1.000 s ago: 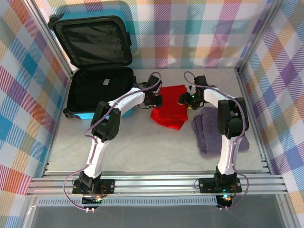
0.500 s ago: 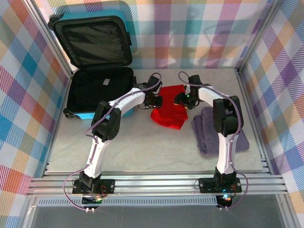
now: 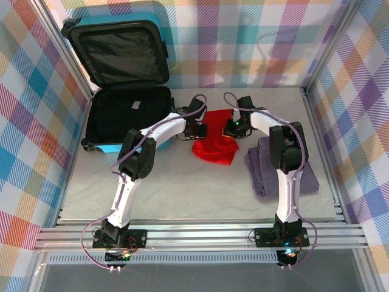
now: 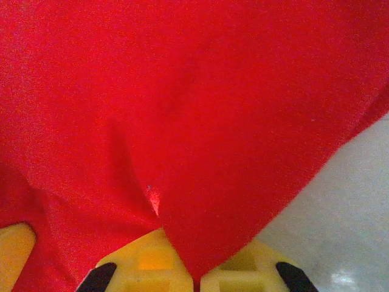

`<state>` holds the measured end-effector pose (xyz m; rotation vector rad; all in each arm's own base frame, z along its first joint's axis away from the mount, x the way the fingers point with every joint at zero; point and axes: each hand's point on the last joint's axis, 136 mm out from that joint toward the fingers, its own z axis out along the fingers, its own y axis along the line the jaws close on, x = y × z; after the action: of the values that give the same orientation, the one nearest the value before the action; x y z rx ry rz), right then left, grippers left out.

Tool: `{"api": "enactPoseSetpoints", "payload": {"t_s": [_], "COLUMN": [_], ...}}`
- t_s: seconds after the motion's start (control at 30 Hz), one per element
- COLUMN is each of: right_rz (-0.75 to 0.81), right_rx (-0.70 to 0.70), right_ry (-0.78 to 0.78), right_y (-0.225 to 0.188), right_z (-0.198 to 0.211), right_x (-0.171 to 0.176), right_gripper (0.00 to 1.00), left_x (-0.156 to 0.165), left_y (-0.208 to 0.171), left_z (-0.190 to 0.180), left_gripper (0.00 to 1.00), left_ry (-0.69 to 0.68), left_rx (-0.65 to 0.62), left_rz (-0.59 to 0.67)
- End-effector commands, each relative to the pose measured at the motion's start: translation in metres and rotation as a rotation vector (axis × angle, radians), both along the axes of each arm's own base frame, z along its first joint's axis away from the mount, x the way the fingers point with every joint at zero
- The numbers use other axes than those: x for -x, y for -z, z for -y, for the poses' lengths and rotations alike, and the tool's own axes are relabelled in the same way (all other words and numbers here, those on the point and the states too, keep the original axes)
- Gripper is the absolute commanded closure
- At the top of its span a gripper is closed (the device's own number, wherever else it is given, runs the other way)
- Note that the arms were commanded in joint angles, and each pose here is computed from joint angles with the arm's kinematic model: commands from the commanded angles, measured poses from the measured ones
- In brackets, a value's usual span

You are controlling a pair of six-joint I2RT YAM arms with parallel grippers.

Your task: Pack the luggage

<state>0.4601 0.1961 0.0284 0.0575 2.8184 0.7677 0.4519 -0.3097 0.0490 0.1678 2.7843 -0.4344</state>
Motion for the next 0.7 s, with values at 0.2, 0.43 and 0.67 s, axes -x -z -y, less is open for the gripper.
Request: {"api": "enactPoseSetpoints", "payload": {"t_s": [0.2, 0.43, 0.67], "right_rz": [0.055, 0.108, 0.139], "right_rx": [-0.058, -0.11, -0.146], "right_ry": [-0.039, -0.028, -0.036], "right_y": [-0.036, -0.061, -0.074], "right_z": [-0.015, -0.024, -0.041], "right_x": [0.005, -0.002, -0.008], "right_gripper": [1.0, 1.0, 1.0], "left_x": [-0.029, -0.037, -0.041], "left_y": [-0.063, -0.09, -0.117], "left_z": [-0.018, -0.034, -0.048], "left_gripper": [1.0, 1.0, 1.0], "left_ry": [0.016, -0.001, -0.022], "left_rx": [0.009, 0.006, 0.011], "left_rz": [0.124, 0.168, 0.215]}}
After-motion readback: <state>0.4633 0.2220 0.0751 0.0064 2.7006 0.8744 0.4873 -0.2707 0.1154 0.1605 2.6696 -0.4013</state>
